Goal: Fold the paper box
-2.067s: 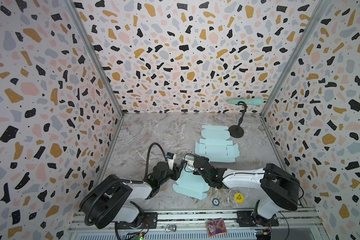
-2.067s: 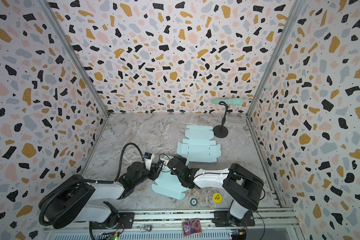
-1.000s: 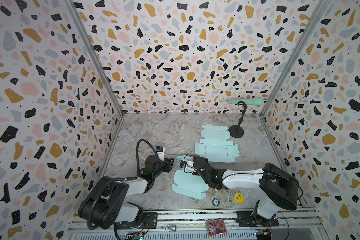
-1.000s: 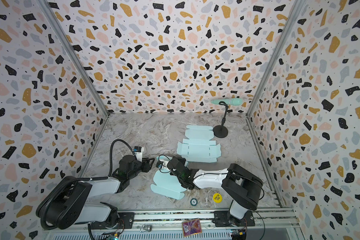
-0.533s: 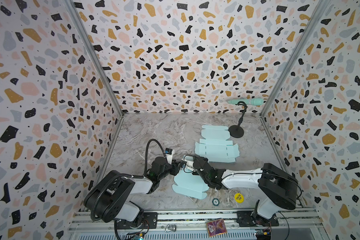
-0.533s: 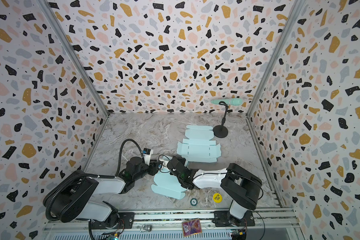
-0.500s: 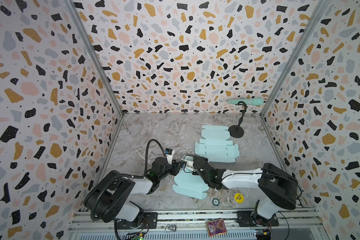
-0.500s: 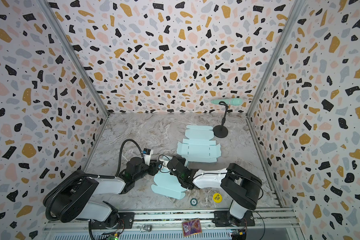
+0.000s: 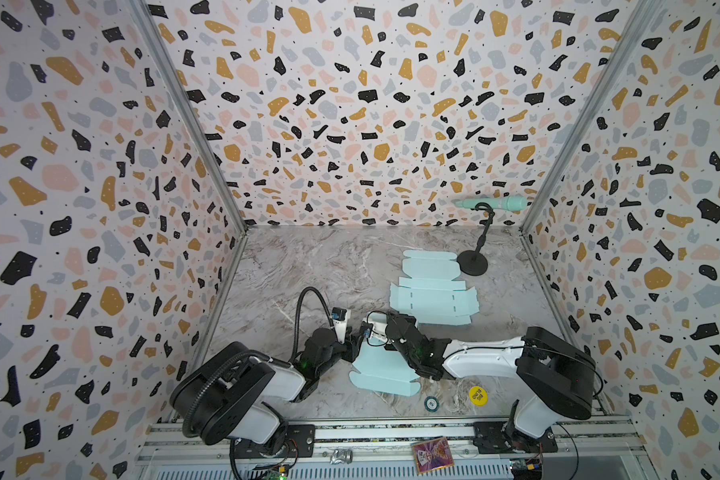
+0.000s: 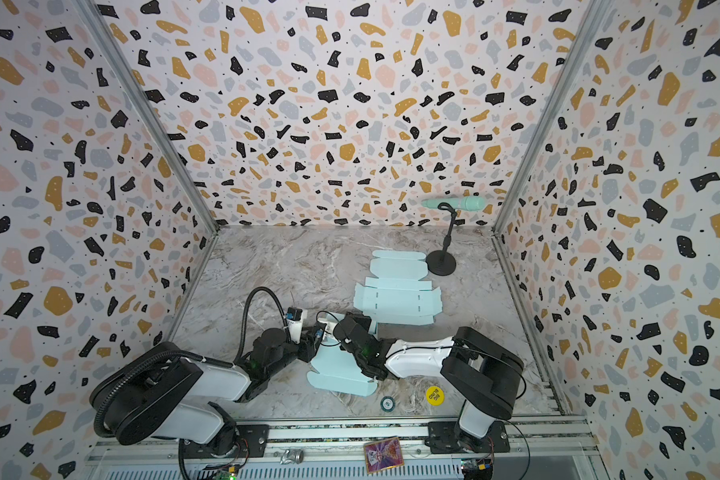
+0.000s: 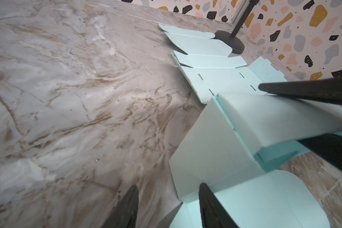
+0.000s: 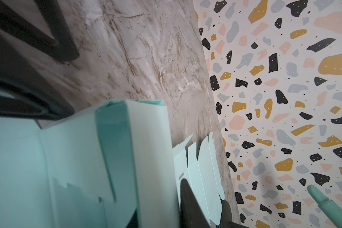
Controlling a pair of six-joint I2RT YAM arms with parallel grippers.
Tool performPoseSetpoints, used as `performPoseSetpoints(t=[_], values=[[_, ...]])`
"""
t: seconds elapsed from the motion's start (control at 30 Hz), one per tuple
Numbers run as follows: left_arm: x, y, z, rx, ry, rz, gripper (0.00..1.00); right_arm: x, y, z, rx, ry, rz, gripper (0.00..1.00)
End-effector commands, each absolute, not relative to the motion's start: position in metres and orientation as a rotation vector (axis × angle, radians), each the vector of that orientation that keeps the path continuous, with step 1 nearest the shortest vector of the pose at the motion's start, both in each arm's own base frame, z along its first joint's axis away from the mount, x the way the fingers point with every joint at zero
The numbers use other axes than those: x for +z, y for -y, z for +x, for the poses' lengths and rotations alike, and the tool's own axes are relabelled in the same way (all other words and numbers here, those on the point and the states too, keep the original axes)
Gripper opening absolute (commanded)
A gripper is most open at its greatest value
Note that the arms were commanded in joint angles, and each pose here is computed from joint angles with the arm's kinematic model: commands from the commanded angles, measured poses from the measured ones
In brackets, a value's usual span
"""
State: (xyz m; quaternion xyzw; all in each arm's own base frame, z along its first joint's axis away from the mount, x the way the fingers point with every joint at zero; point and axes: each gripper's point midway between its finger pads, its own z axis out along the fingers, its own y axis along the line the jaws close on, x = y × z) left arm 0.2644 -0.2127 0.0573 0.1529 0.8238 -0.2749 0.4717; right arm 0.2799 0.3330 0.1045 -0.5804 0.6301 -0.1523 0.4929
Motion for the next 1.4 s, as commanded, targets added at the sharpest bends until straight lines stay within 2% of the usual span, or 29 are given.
performPoseSetpoints(t=[0.0, 0.23, 0.37, 0.57, 0.8, 1.0, 1.13, 1.37], values=[[0.087, 0.238, 0.249, -0.807, -1.874, 0.485, 0.52, 0.061, -0.335, 0.255, -0.307, -1.575, -1.579, 0.23], [0.084, 0.23, 0.257, -0.72, -1.896, 0.465, 0.53, 0.053, -0.33, 0.251, -0.344, -1.561, -1.595, 0.22], [0.094, 0.229, 0.255, -0.745, -1.867, 0.44, 0.53, 0.054, -0.325, 0.253, -0.387, -1.556, -1.583, 0.21], [0.107, 0.204, 0.248, -0.719, -1.835, 0.331, 0.52, 0.061, -0.317, 0.259, -0.416, -1.543, -1.557, 0.21], [0.128, 0.184, 0.265, -0.717, -1.777, 0.256, 0.52, 0.072, -0.307, 0.266, -0.4, -1.562, -1.531, 0.21], [0.124, 0.202, 0.281, -0.769, -1.795, 0.348, 0.53, 0.065, -0.295, 0.27, -0.392, -1.608, -1.572, 0.22], [0.109, 0.221, 0.274, -0.86, -1.825, 0.42, 0.54, 0.061, -0.289, 0.273, -0.42, -1.626, -1.589, 0.22], [0.097, 0.234, 0.282, -0.848, -1.862, 0.472, 0.54, 0.066, -0.287, 0.277, -0.427, -1.614, -1.586, 0.22]])
